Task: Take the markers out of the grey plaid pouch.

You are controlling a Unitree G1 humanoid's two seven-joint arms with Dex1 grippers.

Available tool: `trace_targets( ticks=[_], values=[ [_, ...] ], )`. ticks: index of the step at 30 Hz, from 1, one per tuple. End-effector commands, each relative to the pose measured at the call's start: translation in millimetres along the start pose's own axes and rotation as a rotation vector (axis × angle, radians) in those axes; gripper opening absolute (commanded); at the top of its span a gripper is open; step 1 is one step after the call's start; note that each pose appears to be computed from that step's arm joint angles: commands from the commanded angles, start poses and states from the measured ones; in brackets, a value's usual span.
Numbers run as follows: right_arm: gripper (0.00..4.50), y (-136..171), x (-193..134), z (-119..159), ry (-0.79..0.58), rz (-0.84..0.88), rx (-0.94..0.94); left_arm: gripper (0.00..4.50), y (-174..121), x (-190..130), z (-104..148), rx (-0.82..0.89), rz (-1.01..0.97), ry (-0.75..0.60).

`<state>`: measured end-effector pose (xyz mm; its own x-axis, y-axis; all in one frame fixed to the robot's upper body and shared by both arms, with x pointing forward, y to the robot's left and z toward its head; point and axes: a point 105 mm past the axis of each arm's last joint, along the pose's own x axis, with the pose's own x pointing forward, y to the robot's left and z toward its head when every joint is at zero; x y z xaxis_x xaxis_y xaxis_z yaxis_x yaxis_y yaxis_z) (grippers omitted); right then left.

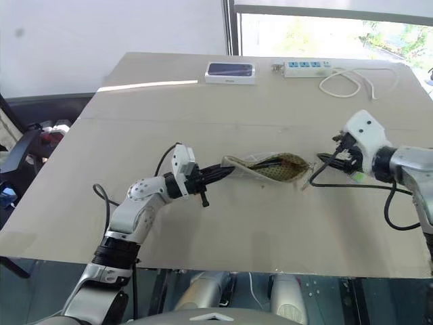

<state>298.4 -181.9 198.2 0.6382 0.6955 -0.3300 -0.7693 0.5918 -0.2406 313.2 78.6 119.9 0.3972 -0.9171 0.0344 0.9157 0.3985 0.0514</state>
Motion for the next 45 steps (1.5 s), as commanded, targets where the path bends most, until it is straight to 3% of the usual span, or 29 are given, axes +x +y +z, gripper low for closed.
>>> trace_targets(
  ticks=[1, 4, 8, 14, 16, 19, 20, 22, 23, 26, 31, 38, 45],
  values=[
    [1.20, 40, -4, 28, -0.106, 0.210, -0.053, 0.00, -1, 1, 9, 0.019, -0.008, -0.028],
    [0.07, 53, -3, 22, -0.087, 0.286, -0.049, 0.00, -3, 4, 9, 0.017, -0.019, -0.029],
    [0.07, 50, 11, 15, -0.060, 0.256, -0.064, 0.00, -5, 6, 10, 0.012, -0.039, -0.034],
    [0.07, 10, 52, 0, -0.006, 0.044, -0.169, 0.00, -21, 17, 18, -0.006, -0.124, -0.063],
    [0.07, 10, 57, -7, 0.031, 0.076, -0.203, 0.00, -25, 19, 20, -0.010, -0.146, -0.067],
    [1.29, 15, 62, -15, 0.073, 0.133, -0.262, 0.00, -30, 22, 25, -0.015, -0.185, -0.079],
    [1.96, 16, 64, -15, 0.079, 0.145, -0.278, 0.00, -32, 23, 27, -0.022, -0.197, -0.087],
    [2.61, 22, 67, -16, 0.091, 0.186, -0.301, 0.00, -33, 24, 32, -0.035, -0.211, -0.100],
    [3.34, 25, 69, -17, 0.103, 0.203, -0.316, 0.00, -34, 25, 33, -0.044, -0.220, -0.107],
    [4.47, 32, 73, -21, 0.150, 0.246, -0.377, 0.00, -36, 26, 34, -0.077, -0.238, -0.114],
    [4.47, 42, 87, -26, 0.163, 0.282, -0.411, 0.00, -40, 26, 24, -0.068, -0.264, -0.072],
    [4.47, 41, 117, -54, 0.194, 0.283, -0.434, 0.00, -50, 28, 3, 0.087, -0.357, 0.029],
    [4.47, 47, 140, -53, 0.073, 0.302, -0.364, 0.00, -53, 23, -9, 0.200, -0.390, 0.073]
  ],
)
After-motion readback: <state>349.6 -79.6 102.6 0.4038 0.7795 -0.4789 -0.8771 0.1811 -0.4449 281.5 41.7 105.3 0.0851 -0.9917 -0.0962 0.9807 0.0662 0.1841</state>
